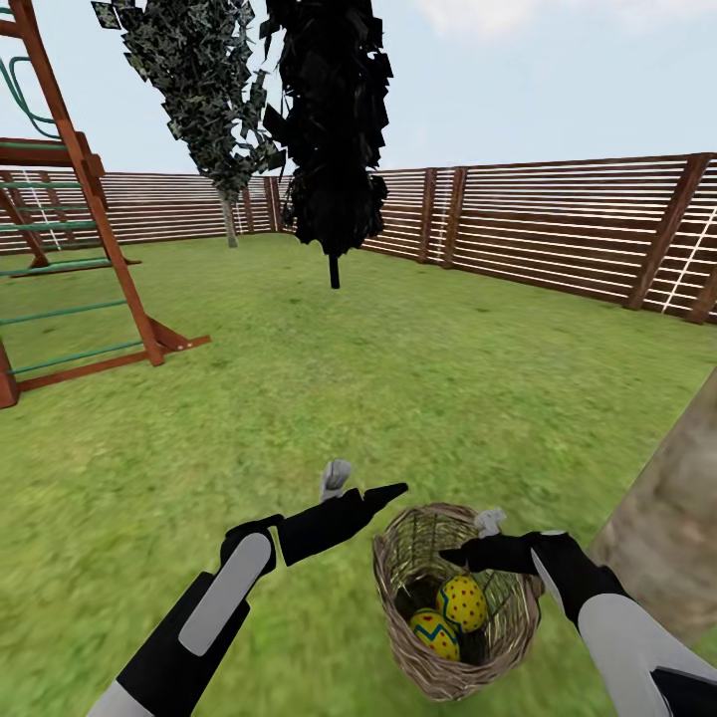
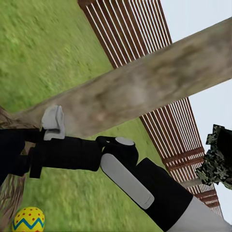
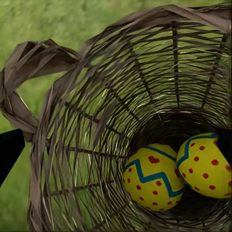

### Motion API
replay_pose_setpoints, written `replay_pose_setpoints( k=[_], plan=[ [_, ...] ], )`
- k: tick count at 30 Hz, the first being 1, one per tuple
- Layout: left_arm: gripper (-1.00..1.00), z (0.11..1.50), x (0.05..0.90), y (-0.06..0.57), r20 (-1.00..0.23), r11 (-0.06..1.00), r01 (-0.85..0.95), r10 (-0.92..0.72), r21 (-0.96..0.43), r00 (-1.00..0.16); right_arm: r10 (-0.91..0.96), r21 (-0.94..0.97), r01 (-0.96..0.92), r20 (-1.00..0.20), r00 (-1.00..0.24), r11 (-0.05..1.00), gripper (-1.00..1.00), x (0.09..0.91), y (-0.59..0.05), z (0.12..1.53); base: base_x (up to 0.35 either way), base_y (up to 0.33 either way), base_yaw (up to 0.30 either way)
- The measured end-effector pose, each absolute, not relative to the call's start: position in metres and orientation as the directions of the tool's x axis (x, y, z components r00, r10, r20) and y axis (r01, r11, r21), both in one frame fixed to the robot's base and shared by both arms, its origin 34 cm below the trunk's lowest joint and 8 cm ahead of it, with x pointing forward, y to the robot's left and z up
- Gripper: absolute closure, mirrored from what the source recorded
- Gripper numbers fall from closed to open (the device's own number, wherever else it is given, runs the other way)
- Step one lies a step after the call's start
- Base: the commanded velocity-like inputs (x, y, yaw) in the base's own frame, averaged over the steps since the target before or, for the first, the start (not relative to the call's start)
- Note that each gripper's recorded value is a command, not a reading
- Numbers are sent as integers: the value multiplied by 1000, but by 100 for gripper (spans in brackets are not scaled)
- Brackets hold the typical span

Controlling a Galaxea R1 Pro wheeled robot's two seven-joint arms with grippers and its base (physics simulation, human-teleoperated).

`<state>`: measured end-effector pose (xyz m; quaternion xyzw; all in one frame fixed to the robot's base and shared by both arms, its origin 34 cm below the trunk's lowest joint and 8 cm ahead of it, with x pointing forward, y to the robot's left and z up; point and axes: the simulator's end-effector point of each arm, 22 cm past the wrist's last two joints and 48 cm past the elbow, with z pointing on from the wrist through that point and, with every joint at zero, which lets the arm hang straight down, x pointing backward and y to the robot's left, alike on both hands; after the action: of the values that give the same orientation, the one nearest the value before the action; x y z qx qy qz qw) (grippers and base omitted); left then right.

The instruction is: Take the three Easter eggs out of the wicker basket on the lawn in the garden, then place them on the lawn next to a single tree (choose any tree) so that all three eggs are next to the same tree and none are left in the basket.

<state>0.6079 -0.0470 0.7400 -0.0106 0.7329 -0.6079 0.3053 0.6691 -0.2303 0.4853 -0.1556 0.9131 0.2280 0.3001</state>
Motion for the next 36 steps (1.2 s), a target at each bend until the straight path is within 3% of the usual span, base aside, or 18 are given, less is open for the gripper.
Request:
replay_pose_setpoints(
  k=[13, 19, 28, 36],
  plan=[
    [-100, 742, 614, -41, -432, 260, 351, -405, -899, -806, -158, 196, -361, -643, -749, 912, -100, 693, -261, 493, 0, 0, 0],
    [-100, 745, 626, -24, -429, 268, 340, -444, -901, -786, -103, -19, -108, -505, -857, 994, -100, 698, -295, 487, 0, 0, 0],
    [-100, 740, 651, 26, -442, 304, 325, -521, -896, -730, -102, -116, -58, -420, -902, 992, -100, 696, -288, 487, 0, 0, 0],
    [-100, 769, 638, 20, -399, 139, 393, -560, -909, -726, -94, -111, -59, -340, -936, 992, -100, 672, -283, 451, 0, 0, 0]
  ],
)
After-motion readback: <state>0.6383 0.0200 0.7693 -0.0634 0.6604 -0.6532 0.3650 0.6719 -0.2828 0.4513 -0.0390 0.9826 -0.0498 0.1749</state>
